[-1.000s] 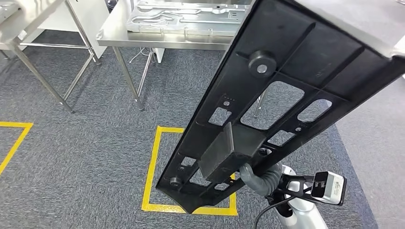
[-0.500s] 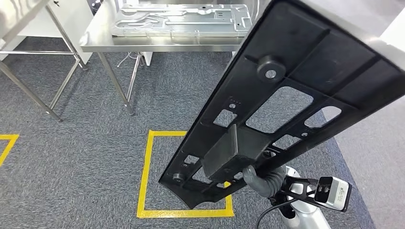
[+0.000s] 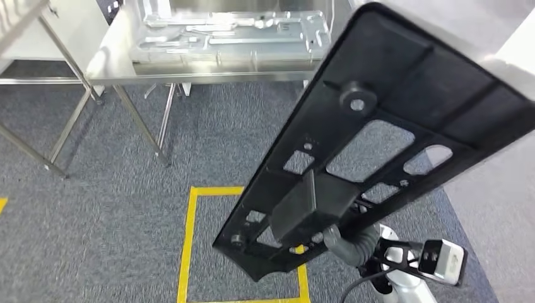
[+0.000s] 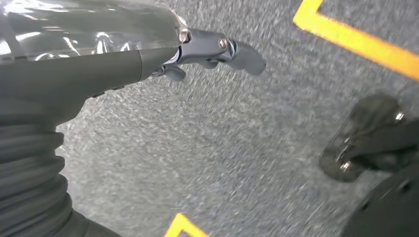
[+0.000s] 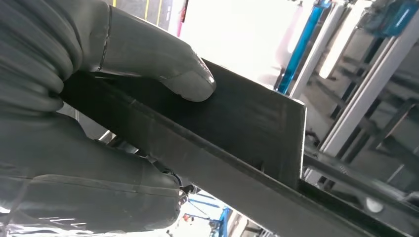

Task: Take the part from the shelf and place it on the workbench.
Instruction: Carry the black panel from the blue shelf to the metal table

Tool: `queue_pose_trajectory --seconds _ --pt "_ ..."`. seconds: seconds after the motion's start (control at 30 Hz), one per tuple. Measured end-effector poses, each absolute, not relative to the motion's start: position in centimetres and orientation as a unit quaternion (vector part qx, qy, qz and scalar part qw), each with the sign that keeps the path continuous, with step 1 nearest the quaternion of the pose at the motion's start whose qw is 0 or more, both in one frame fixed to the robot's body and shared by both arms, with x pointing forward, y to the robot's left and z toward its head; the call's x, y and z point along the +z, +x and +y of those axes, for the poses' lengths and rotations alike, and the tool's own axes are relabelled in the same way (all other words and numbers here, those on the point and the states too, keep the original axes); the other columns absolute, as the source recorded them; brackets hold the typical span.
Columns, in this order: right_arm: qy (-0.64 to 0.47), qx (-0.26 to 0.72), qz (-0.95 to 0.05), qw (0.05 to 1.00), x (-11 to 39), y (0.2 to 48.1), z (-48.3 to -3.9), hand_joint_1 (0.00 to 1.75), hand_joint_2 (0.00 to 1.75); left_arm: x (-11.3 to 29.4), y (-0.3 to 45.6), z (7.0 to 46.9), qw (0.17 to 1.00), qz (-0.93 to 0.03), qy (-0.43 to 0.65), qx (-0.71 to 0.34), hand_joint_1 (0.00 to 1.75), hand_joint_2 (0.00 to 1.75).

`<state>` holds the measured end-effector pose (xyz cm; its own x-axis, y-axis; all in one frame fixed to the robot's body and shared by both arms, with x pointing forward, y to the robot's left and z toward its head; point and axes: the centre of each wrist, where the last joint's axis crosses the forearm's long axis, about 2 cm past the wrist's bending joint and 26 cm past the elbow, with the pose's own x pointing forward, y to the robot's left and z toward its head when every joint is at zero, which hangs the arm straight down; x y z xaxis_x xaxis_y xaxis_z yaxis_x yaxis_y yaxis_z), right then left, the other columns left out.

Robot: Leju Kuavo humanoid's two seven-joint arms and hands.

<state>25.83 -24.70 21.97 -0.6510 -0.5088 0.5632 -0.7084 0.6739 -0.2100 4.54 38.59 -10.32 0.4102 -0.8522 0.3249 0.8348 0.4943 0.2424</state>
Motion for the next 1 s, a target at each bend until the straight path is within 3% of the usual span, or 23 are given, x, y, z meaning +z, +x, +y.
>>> queue_pose_trajectory --seconds 1.0 --pt "0.338 0.211 -0.886 0.238 21.79 25.73 -25.01 1.75 1.75 -10.27 4.76 38.72 0.837 -0.213 0.025 -0.503 0.00 1.75"
